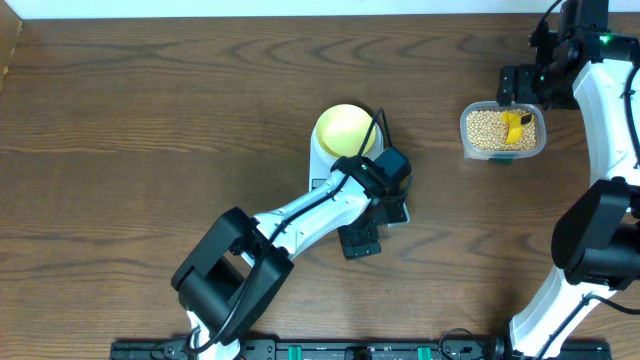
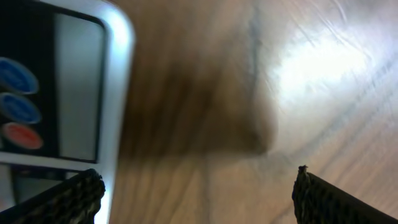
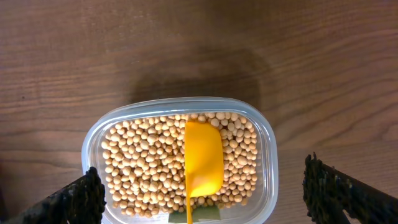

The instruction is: Scoop item into bowl and weigh 50g on scale

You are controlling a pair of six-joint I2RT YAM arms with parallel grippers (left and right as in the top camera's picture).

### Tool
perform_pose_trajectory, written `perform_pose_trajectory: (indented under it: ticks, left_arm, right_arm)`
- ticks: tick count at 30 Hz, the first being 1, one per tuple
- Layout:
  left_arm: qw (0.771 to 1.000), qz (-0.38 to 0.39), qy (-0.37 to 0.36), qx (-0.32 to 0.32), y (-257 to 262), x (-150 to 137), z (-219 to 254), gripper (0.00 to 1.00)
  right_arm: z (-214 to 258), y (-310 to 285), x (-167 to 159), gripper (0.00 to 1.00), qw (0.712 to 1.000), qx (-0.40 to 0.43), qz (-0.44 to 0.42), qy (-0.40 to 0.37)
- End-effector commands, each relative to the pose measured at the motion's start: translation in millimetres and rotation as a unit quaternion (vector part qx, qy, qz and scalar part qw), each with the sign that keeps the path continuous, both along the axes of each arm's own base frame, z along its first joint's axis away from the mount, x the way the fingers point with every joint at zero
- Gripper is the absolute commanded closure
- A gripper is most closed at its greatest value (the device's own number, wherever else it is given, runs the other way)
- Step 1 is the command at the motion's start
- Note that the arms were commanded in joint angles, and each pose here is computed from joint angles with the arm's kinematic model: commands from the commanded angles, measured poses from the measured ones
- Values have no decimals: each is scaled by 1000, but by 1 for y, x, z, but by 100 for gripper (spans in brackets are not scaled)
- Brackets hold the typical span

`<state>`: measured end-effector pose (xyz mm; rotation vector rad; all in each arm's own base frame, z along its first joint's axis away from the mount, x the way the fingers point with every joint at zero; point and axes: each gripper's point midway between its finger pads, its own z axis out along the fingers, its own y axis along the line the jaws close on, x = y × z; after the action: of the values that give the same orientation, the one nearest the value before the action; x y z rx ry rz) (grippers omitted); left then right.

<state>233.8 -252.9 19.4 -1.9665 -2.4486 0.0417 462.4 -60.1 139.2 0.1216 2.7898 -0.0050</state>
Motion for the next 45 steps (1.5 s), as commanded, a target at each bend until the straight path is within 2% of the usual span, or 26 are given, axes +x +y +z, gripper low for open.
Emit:
perform_pose_trajectory:
  ticks: [1,3,6,7,8,25,45]
  left_arm:
    - [999,-45,17,-15,-3,1,2,2]
    - [998,-55,21,-12,2,2,2,0]
    - [997,-78,22,-12,7,5,0,11]
    - [996,-85,17,-12,7,7,-2,10]
    - [996,-90,11,-13,7,9,-4,2]
    - [990,-138,15,12,10,2,-19,2]
    - [989,-144,-7,33,15,18,-34,2]
  right_arm:
    - [1,-3,3,1,1000,-1,-2,-2]
    - [1,-3,3,1,1000,-1,-2,-2]
    - [1,-3,3,1,1000,-1,-2,-2]
    - [1,-3,3,1,1000,-1,-2,-2]
    - [1,-3,3,1,1000,-1,-2,-2]
    - [1,-3,3,1,1000,-1,-2,-2]
    - [1,-3,3,1,1000,-1,-2,-2]
